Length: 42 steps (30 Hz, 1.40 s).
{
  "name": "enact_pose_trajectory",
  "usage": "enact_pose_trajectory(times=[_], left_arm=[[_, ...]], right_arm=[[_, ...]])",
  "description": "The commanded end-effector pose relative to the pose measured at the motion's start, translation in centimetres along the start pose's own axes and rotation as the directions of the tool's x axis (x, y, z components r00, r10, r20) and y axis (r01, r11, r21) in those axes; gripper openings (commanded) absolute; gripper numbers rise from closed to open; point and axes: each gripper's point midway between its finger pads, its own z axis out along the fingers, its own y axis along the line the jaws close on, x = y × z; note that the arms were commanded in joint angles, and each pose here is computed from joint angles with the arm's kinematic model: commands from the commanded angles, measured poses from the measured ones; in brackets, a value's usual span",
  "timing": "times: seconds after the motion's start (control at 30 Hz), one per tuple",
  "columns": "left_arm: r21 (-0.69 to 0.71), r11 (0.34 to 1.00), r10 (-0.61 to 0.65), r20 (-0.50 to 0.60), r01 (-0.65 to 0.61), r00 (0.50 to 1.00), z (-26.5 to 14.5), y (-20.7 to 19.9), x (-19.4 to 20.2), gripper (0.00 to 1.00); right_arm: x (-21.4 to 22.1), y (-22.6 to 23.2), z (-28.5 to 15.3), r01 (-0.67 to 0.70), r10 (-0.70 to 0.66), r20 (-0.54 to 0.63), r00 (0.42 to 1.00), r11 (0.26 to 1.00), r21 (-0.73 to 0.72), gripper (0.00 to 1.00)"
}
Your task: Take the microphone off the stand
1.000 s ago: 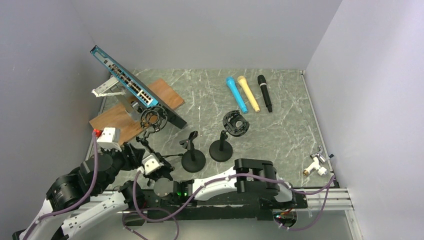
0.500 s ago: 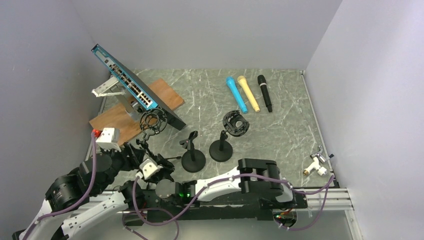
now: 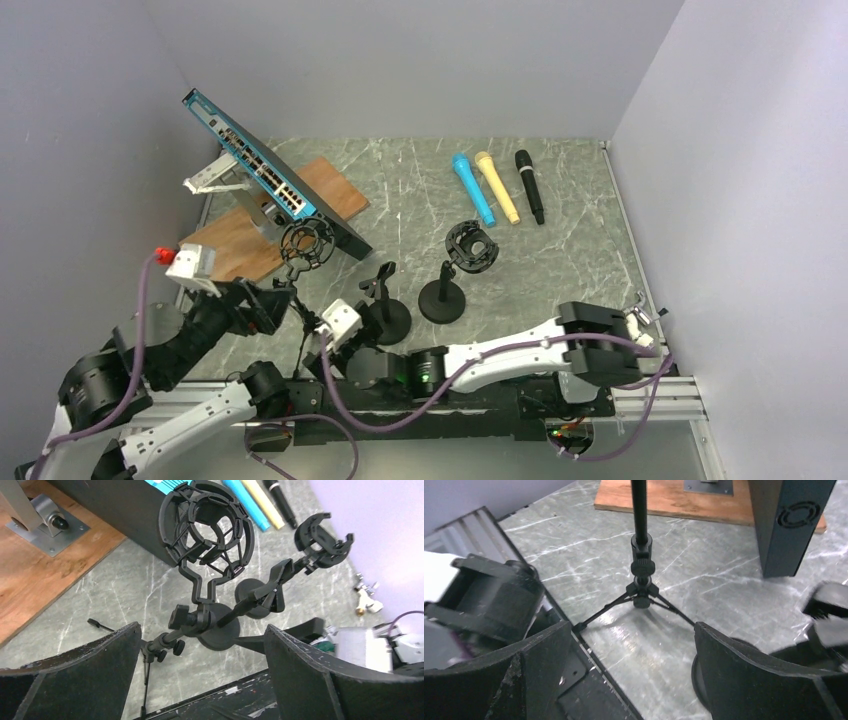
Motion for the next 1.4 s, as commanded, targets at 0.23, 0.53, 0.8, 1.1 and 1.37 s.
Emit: enact_pose_trajectory(times=[0.23,0.53,0.8,1.1,1.37], left_arm=[[-0.097,0.981,0.155,-0.122,-0.167,0.98,4.5,-0.3,1.8,0.85],[-0.182,0.951,0.226,-0.149,-0.251,0.963,6.5,1.3,3.4,0.66],[-0.04,0.969,0.24,-0.059,-0.243,0.969,5.4,-0.2,2.6,0.36],[0.121,0.946,0.305,-0.006,-0.302,0.952,4.6,-2.2,2.6,0.16],[0.204,0.916,0.367,-0.074,-0.346,0.927,5.8,-3.8,4.5,0.11]], right_arm=[[-4.9,-2.5,-7.0,-0.262,0.274,0.069,0.959,0.955,-0.141,0.95],[-6.2,-4.4,-9.1,-0.281,0.297,0.112,0.948,0.949,-0.144,0.95],[-6.1,-5.0,-9.5,-0.284,0.3,0.118,0.947,0.949,-0.137,0.96],[-6.3,-5.3,-9.5,-0.272,0.288,0.131,0.949,0.954,-0.128,0.97],[-6.2,-5.3,-9.5,-0.274,0.289,0.125,0.949,0.954,-0.125,0.97]])
